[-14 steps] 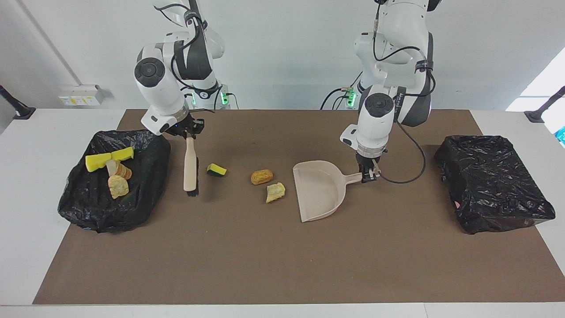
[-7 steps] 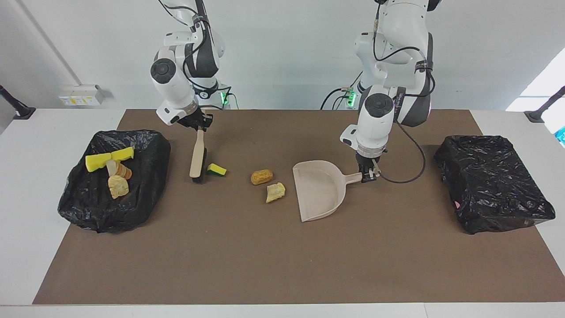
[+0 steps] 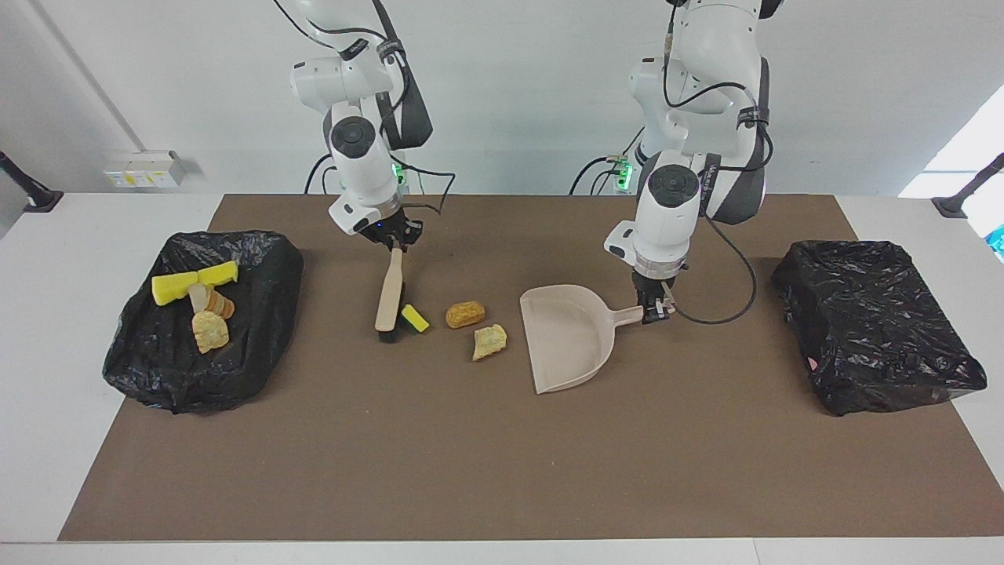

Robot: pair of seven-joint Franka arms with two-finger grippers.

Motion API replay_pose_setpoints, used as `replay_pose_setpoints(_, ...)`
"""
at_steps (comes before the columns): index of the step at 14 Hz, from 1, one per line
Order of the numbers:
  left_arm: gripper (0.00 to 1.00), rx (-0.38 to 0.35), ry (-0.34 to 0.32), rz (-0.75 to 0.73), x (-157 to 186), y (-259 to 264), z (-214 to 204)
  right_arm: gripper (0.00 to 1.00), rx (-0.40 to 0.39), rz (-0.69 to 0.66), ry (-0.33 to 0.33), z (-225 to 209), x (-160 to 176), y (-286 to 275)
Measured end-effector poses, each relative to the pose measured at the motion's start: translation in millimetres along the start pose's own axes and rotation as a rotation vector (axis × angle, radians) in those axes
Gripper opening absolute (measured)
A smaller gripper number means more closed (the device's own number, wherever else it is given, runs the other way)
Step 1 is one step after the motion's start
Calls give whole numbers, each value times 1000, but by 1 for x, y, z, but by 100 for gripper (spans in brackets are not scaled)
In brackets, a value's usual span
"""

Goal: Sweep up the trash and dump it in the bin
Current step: 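Sweep the bread and sponge into the dustpan with the right gripper's brush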

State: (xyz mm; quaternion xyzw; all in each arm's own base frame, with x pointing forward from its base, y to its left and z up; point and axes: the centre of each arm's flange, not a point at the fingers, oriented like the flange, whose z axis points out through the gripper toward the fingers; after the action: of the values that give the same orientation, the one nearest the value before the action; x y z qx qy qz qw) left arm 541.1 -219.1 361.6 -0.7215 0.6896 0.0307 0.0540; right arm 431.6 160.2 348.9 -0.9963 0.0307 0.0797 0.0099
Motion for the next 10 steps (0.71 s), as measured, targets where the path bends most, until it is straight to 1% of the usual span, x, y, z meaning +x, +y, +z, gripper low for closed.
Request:
replay_pose_setpoints(3, 33, 0, 0, -1, 0, 0, 0, 26, 16, -44, 8, -5, 26, -34)
replay_pose_setpoints(4, 33, 0, 0, -1, 0, 1, 1, 26, 18, -67, 10, -5, 30, -49)
replay_pose_setpoints(8, 33, 0, 0, -4, 0, 1, 1, 26, 26, -174, -5, 8, 28, -116)
replay_pose_setpoints(10, 33, -1, 0, -19, -1, 2, 1, 26, 78, -196, -21, 10, 23, -153)
